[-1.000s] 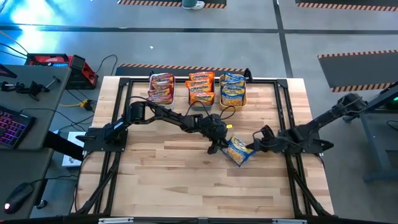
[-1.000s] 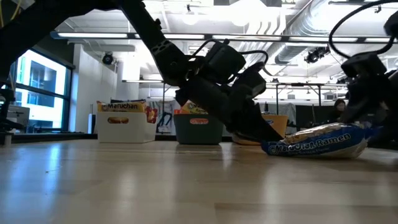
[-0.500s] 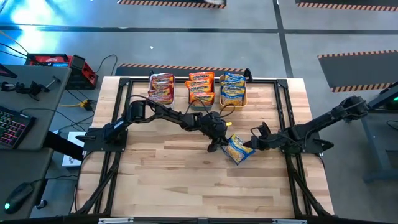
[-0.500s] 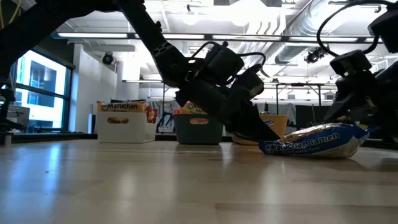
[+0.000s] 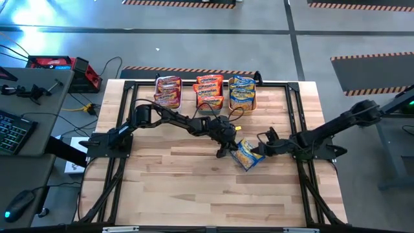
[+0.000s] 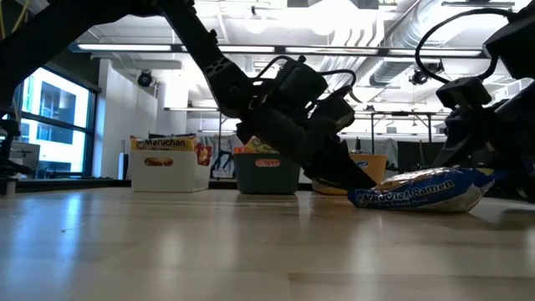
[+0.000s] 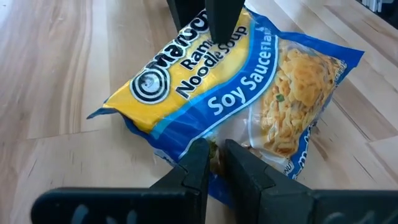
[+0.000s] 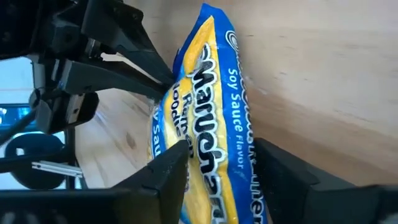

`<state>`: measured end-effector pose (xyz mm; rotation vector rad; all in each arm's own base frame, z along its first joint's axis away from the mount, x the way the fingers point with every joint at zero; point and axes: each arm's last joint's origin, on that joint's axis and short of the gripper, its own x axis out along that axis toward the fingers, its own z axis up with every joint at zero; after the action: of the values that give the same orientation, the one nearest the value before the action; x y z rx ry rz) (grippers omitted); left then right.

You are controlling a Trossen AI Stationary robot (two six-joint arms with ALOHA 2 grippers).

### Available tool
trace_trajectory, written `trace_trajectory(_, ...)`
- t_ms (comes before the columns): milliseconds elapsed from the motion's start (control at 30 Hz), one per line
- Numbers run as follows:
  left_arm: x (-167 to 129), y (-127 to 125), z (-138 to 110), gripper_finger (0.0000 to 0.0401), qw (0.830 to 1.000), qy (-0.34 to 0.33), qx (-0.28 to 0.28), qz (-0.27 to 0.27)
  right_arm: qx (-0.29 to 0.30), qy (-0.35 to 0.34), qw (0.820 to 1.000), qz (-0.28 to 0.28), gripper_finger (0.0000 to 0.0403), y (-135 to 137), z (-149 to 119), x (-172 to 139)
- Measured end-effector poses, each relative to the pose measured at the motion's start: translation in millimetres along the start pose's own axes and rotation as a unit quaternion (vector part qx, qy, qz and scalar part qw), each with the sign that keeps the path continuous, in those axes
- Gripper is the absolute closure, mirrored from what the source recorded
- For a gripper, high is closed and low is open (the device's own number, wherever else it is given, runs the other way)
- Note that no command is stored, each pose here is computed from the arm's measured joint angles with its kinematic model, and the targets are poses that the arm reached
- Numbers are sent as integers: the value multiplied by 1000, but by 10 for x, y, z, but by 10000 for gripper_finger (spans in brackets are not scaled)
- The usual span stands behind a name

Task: Sort Maruchan noodles
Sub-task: Put the blue noodle pack into the yellow bin

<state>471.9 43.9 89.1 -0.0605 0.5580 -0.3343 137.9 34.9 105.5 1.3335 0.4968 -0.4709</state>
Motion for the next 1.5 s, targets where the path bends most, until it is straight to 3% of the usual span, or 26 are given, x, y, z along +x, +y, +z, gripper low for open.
trace_trajectory(367,-82,99,29,351,998,-9,-57,-27,-60,-3,998,24,353,47,-7,24)
trace_trajectory(600,-420,270,247,299,996,-12,-79,-27,-126,-27,991,48,381,103,5,20)
trace_trajectory(733,-672,230,298,282,999,-5,-44,-12,-177,-44,981,61,383,233,50,26)
trace_trajectory(933,-1161,-2,270,304,995,-95,-11,32,-276,-68,956,70,384,574,257,38)
trace_trajectory(1133,-1653,-311,150,328,978,-201,23,48,-394,-73,916,31,395,1105,674,-76)
trace_trajectory(1233,-1809,-408,53,332,972,-222,25,77,-437,-60,897,-3,402,1342,887,-227)
trace_trajectory(1367,-1876,-459,-115,331,973,-209,-6,99,-395,40,916,-56,385,1362,996,-314)
trace_trajectory(1500,-1829,-463,-279,330,977,-185,-48,92,-324,107,933,-110,328,1205,958,-200)
